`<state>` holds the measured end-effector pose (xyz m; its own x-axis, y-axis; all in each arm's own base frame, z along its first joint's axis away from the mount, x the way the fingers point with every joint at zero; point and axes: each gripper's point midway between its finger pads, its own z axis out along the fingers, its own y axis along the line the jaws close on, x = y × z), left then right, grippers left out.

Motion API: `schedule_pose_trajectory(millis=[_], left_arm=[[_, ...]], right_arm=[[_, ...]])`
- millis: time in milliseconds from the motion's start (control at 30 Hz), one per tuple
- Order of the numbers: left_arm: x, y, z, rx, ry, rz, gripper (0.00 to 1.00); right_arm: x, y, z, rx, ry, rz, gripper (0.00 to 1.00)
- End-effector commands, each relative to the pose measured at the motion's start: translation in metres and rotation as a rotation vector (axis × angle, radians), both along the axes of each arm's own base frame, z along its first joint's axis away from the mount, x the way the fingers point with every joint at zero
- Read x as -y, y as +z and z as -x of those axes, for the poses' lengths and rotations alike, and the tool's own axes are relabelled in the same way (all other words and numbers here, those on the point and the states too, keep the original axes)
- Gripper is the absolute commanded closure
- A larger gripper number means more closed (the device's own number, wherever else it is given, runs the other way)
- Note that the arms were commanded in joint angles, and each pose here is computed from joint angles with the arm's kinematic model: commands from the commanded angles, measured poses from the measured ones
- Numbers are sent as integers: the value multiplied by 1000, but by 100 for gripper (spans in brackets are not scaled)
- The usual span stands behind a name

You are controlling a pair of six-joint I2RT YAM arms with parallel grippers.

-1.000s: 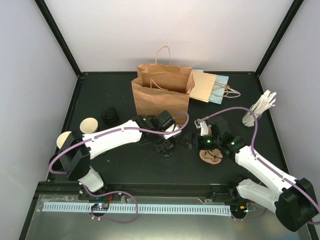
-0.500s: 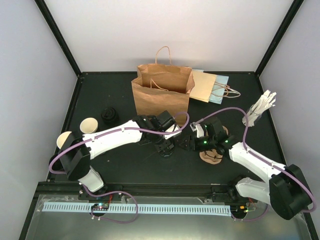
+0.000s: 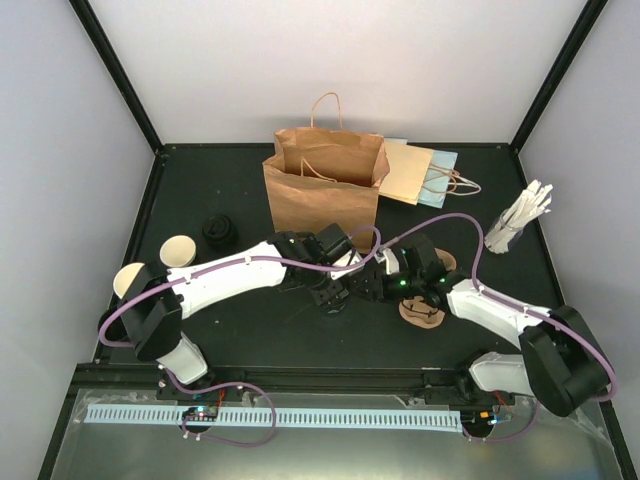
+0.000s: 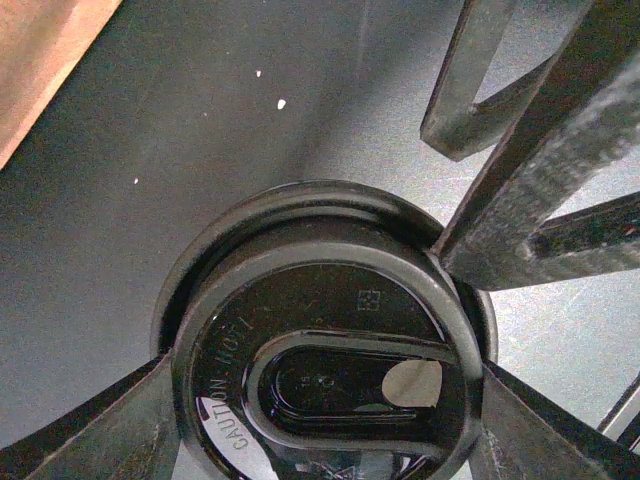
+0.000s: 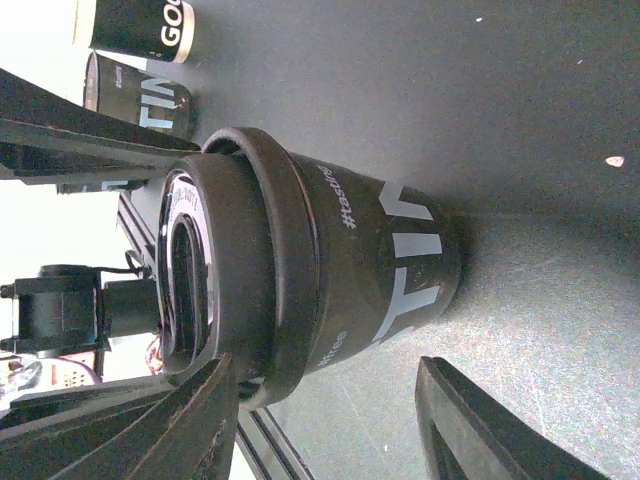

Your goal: Pack the takeout coffee

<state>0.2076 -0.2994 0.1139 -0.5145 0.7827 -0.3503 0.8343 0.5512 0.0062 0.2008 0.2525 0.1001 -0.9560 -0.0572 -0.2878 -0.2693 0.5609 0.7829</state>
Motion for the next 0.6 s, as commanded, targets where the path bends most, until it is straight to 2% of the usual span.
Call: schedule_pose_trajectory(millis=[0,200,567], left_arm=[[-7,-21,4,-31,8,-82,33],[-7,-24,6,-39,6,-82,33],[-5,-31,12,-83,7,-73,34]], right_arm=[[-7,-1,1,9,26,-23,48],[-4,-20,3,-21,20,11,50],[16,-65,13,-105,-47,132,57]])
